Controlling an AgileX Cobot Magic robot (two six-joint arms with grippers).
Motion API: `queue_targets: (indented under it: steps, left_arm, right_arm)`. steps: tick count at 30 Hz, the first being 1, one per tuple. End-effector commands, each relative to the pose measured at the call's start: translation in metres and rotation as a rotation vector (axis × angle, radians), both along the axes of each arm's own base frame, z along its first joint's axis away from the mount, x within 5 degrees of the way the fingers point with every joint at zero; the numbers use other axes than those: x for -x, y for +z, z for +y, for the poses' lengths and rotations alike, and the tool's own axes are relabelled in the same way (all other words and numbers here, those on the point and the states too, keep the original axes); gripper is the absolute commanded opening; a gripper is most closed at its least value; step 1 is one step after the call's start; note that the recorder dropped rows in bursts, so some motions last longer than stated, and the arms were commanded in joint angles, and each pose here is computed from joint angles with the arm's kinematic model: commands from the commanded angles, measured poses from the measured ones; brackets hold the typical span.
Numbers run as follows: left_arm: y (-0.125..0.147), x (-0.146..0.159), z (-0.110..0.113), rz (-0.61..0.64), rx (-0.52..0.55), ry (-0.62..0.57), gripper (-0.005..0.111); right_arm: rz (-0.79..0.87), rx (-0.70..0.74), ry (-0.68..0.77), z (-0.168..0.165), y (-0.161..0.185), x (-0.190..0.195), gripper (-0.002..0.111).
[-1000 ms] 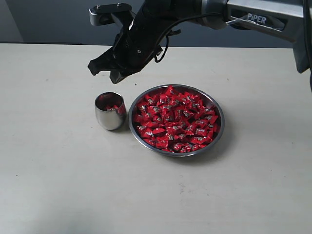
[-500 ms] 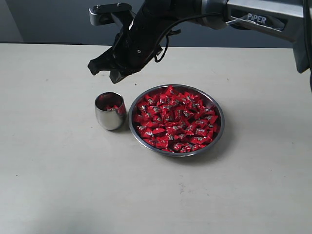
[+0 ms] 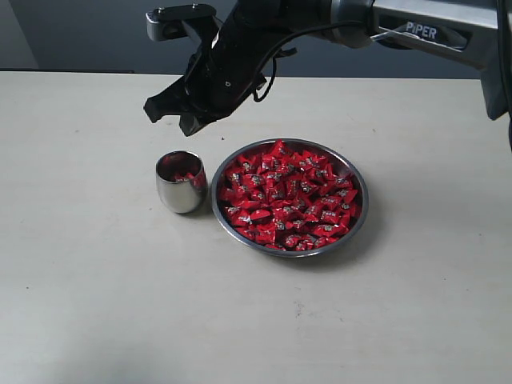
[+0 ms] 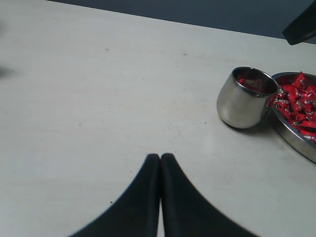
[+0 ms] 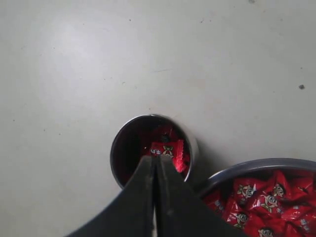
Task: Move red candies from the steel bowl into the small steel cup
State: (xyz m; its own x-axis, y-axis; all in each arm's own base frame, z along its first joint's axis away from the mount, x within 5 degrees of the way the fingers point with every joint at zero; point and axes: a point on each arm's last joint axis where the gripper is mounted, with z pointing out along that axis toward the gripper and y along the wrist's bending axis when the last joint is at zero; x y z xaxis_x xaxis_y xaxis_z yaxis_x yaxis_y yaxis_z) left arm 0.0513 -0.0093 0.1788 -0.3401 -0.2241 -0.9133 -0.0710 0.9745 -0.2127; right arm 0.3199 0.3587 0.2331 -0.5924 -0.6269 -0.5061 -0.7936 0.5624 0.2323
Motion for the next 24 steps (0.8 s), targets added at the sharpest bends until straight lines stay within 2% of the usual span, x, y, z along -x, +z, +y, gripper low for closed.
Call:
queue_targets:
  steps: [1,24]
  left_arm:
    - [0.0002,0.0000,0.0004,-0.009,0.000,0.006,0.000]
    - [-0.0002,0.0001,0.0001,-0.004,0.001,0.003,0.000]
  right_arm:
    - [-0.025,-0.007,0.001,-0.0009,0.0053,-0.0013,-0.001]
    - [-0.037,-0.001,0.002,-0.0013,0.0052,-0.0021,-0.001]
